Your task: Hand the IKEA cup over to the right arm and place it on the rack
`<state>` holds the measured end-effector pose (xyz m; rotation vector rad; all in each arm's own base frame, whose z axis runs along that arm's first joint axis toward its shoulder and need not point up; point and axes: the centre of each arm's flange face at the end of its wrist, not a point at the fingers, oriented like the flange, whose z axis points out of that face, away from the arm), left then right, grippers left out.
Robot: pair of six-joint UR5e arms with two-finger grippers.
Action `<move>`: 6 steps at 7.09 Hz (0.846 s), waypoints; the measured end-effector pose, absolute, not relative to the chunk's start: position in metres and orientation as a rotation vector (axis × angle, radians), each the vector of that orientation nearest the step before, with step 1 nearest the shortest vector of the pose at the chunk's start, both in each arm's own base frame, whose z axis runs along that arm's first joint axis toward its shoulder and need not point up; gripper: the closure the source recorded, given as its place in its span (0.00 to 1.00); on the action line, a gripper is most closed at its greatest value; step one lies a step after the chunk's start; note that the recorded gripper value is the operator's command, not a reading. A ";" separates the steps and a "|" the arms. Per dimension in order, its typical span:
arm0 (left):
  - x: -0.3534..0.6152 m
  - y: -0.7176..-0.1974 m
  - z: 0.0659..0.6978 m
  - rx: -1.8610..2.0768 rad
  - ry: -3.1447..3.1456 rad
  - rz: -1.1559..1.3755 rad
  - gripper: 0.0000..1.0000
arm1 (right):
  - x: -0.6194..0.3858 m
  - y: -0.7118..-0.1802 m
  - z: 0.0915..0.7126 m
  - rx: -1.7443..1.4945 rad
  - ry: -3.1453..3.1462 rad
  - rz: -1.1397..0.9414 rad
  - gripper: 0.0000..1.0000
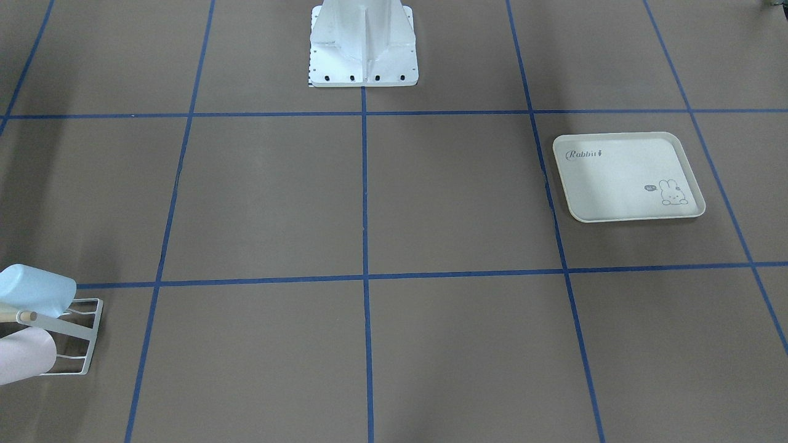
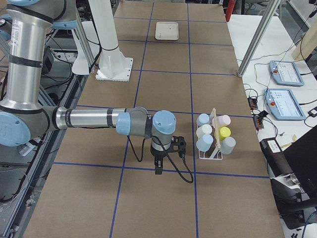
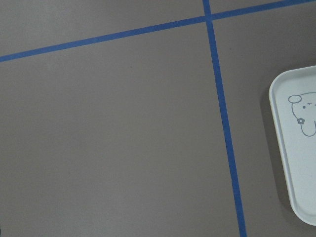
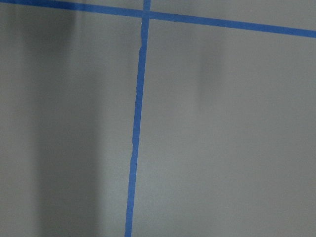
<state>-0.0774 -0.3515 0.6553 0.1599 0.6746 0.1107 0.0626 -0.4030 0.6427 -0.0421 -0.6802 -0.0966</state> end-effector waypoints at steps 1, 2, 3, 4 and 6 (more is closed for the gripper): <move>-0.078 -0.354 0.653 0.170 0.674 0.115 0.00 | 0.063 -0.403 0.643 -0.043 -0.680 -0.096 0.00; -0.078 -0.357 0.650 0.178 0.673 0.118 0.00 | 0.063 -0.402 0.644 -0.045 -0.680 -0.096 0.00; -0.078 -0.359 0.649 0.183 0.673 0.120 0.00 | 0.063 -0.401 0.645 -0.046 -0.680 -0.096 0.00; -0.078 -0.359 0.649 0.186 0.672 0.122 0.00 | 0.063 -0.400 0.646 -0.048 -0.679 -0.096 0.00; -0.078 -0.360 0.648 0.189 0.672 0.124 0.00 | 0.063 -0.398 0.647 -0.051 -0.680 -0.095 0.00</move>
